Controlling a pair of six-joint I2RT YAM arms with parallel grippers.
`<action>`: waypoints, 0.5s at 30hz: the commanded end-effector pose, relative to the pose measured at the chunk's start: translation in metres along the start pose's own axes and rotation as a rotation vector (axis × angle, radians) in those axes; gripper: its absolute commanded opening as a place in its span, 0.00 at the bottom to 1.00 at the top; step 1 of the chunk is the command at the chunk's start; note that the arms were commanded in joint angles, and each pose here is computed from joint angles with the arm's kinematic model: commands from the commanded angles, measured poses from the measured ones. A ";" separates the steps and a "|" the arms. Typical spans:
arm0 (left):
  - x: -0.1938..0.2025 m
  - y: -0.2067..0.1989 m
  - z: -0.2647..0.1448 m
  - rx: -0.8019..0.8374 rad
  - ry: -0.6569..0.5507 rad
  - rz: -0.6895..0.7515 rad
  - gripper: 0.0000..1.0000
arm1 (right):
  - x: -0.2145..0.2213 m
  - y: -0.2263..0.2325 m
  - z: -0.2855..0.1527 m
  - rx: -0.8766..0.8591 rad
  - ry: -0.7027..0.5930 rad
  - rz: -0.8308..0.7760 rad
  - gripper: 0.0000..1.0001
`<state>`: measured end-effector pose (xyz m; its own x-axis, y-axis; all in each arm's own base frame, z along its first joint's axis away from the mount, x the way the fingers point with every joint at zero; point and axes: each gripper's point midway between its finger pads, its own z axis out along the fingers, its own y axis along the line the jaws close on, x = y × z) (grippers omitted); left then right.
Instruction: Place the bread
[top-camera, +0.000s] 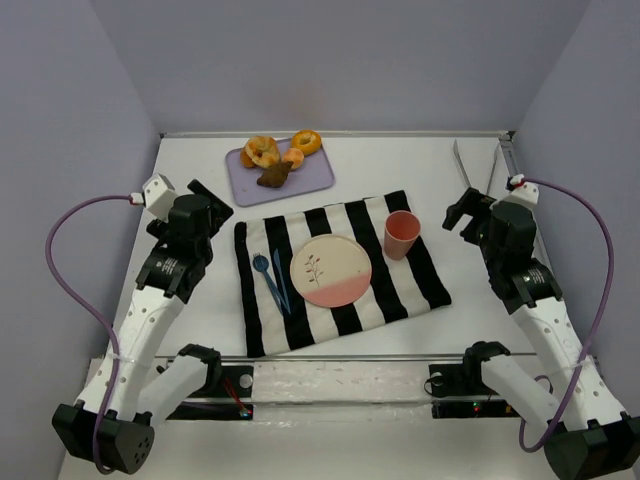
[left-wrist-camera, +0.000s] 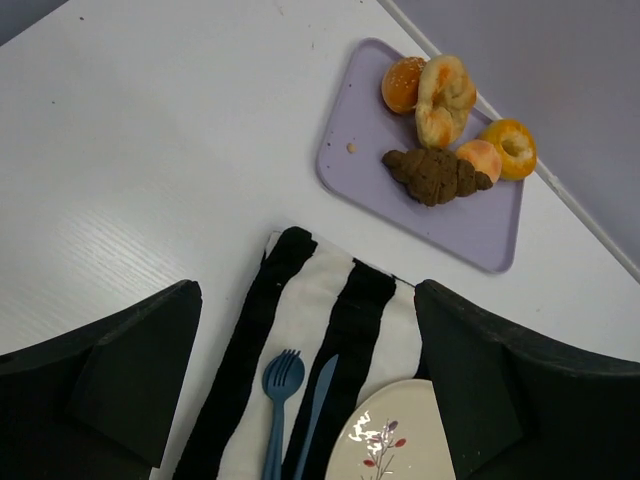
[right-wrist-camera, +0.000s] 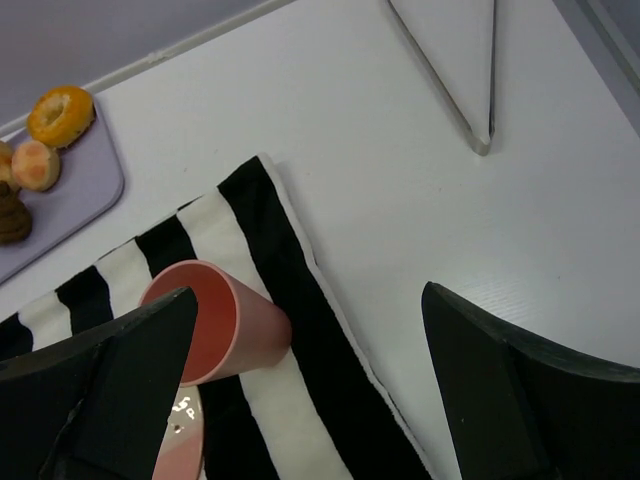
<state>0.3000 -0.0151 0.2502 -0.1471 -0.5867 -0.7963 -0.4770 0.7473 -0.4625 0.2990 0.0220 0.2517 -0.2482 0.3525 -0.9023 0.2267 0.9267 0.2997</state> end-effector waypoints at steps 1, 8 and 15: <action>-0.028 -0.012 -0.011 0.043 -0.071 -0.058 0.99 | -0.024 0.005 -0.003 -0.009 -0.076 0.012 1.00; -0.024 -0.014 -0.006 0.046 -0.063 -0.038 0.99 | -0.012 -0.004 0.029 0.129 0.040 -0.050 1.00; -0.019 -0.015 0.004 0.031 -0.054 0.002 0.99 | -0.013 -0.044 0.124 0.243 0.235 -0.119 1.00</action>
<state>0.3039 -0.0163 0.2487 -0.1588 -0.5723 -0.8046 -0.4708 0.7602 -0.4478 0.3766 -0.0035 0.2021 -0.4696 0.3210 -0.8224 0.3772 0.9152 0.1419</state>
